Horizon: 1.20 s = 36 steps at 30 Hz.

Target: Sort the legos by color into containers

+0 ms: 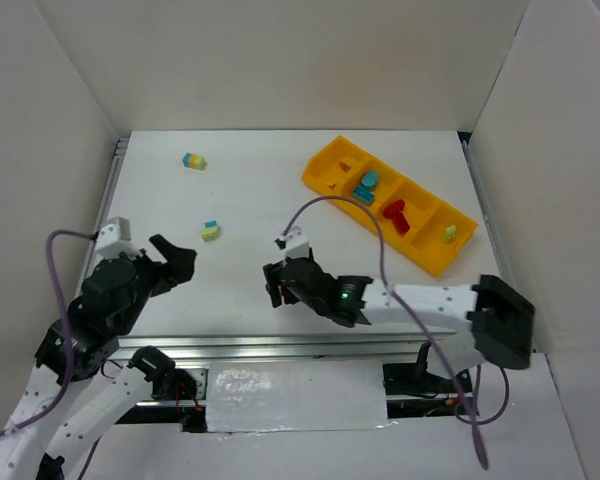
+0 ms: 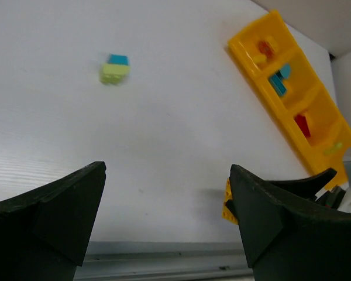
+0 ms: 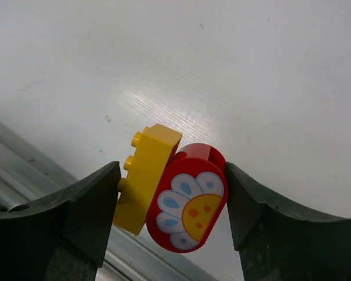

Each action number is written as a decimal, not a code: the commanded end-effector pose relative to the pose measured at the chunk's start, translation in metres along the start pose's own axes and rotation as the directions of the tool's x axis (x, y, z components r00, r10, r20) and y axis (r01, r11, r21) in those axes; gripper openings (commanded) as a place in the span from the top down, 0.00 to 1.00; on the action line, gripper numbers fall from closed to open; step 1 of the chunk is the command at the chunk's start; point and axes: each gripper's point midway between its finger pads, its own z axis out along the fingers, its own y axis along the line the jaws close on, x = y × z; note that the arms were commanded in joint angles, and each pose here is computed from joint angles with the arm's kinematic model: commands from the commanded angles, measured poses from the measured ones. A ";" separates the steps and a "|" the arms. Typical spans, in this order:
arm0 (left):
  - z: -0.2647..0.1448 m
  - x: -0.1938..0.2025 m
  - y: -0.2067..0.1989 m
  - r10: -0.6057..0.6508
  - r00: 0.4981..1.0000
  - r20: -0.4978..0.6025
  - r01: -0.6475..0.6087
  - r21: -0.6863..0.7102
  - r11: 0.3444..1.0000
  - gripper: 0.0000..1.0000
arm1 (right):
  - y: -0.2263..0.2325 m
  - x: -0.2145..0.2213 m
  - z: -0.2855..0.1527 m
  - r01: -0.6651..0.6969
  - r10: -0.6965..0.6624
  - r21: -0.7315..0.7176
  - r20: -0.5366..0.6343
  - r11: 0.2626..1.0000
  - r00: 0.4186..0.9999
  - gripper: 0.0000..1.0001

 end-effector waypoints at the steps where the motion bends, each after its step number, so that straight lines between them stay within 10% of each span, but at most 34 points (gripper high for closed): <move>1: 0.007 0.021 -0.071 -0.058 0.985 -0.164 0.103 0.282 0.954 0.00 | 0.008 -0.067 -0.050 0.082 -0.028 -0.160 0.317 0.984 0.948 1.00; 10: 0.001 0.072 -0.189 0.048 0.861 -0.507 0.350 0.658 0.667 0.01 | -0.013 -0.088 -0.110 0.098 0.001 -0.209 0.428 0.973 0.904 1.00; 28: 0.013 0.134 -0.218 0.134 0.772 -0.621 0.383 0.623 0.682 0.16 | -0.010 -0.097 -0.133 0.106 0.034 -0.275 0.459 0.956 0.888 1.00; 35: 0.006 0.128 -0.233 0.167 0.785 -0.596 0.390 0.686 0.614 0.88 | 0.003 -0.093 -0.131 0.117 0.041 -0.327 0.439 0.938 0.898 0.95; 36: 0.004 0.126 -0.235 0.175 0.788 -0.590 0.389 0.698 0.602 1.00 | 0.003 -0.093 -0.131 0.115 0.044 -0.329 0.437 0.937 0.898 0.67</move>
